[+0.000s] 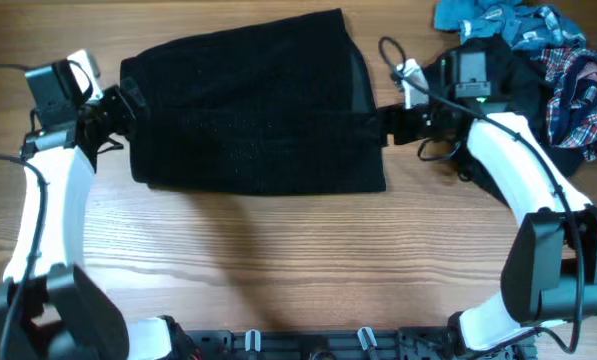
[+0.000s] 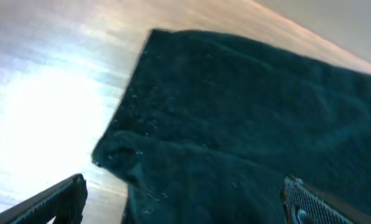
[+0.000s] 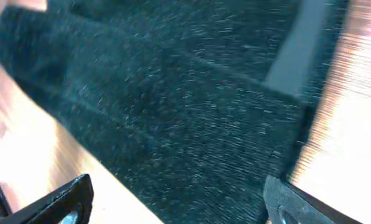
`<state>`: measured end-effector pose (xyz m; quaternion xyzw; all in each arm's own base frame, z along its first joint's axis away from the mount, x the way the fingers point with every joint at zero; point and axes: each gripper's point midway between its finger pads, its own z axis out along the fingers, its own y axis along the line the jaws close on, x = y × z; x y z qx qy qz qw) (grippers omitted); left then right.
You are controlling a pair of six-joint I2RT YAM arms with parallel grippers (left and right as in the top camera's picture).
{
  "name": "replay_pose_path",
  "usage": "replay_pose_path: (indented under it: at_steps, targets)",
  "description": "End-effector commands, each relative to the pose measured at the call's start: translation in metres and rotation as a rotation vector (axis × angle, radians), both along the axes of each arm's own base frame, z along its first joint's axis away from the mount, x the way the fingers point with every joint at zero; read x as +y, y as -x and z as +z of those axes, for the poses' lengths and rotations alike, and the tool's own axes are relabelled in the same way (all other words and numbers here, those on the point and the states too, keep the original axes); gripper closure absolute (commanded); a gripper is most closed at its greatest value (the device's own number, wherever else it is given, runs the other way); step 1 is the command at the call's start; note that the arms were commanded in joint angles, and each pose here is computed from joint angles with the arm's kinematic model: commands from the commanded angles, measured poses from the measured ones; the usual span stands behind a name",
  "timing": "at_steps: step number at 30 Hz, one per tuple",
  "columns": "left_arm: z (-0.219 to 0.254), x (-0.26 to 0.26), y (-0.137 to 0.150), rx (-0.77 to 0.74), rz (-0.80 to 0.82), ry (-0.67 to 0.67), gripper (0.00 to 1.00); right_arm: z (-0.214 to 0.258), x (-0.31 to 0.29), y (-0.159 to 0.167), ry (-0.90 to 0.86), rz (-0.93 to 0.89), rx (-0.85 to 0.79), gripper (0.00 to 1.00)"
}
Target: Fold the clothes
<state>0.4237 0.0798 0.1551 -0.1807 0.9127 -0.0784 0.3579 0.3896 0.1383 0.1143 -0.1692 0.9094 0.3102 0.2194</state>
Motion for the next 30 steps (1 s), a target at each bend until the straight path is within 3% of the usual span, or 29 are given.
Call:
replay_pose_path:
  at_steps: [1, 4, 5, 7, 12, 23, 30]
  targets:
    - [0.001, -0.038, 0.005, 0.038, -0.159, -0.055, 0.0, 0.011, 0.023, 0.005, 0.018, 0.097, -0.068, 0.27]
    - [-0.009, -0.057, 0.006, 0.07, -0.209, -0.042, 0.03, 0.005, 0.026, 0.004, 0.079, 0.095, -0.083, 0.77]
    - [-0.014, -0.064, 0.006, 0.081, -0.23, -0.032, 0.05, 0.003, 0.027, 0.002, 0.094, 0.091, -0.09, 0.88]
    - [-0.024, -0.076, 0.006, 0.108, -0.26, -0.022, 0.15, 0.0, 0.028, -0.003, 0.104, 0.072, -0.09, 0.94]
    - [-0.051, -0.083, 0.006, 0.177, -0.274, -0.005, 0.93, -0.015, 0.03, -0.004, 0.101, 0.06, -0.05, 0.96]
    - [-0.079, -0.077, 0.019, 0.291, -0.141, 0.071, 0.96, -0.062, 0.036, 0.002, 0.099, 0.084, 0.062, 0.95]
    - [-0.105, -0.063, 0.023, 0.365, -0.031, 0.051, 0.96, -0.09, 0.037, -0.002, 0.101, 0.066, 0.106, 0.96]
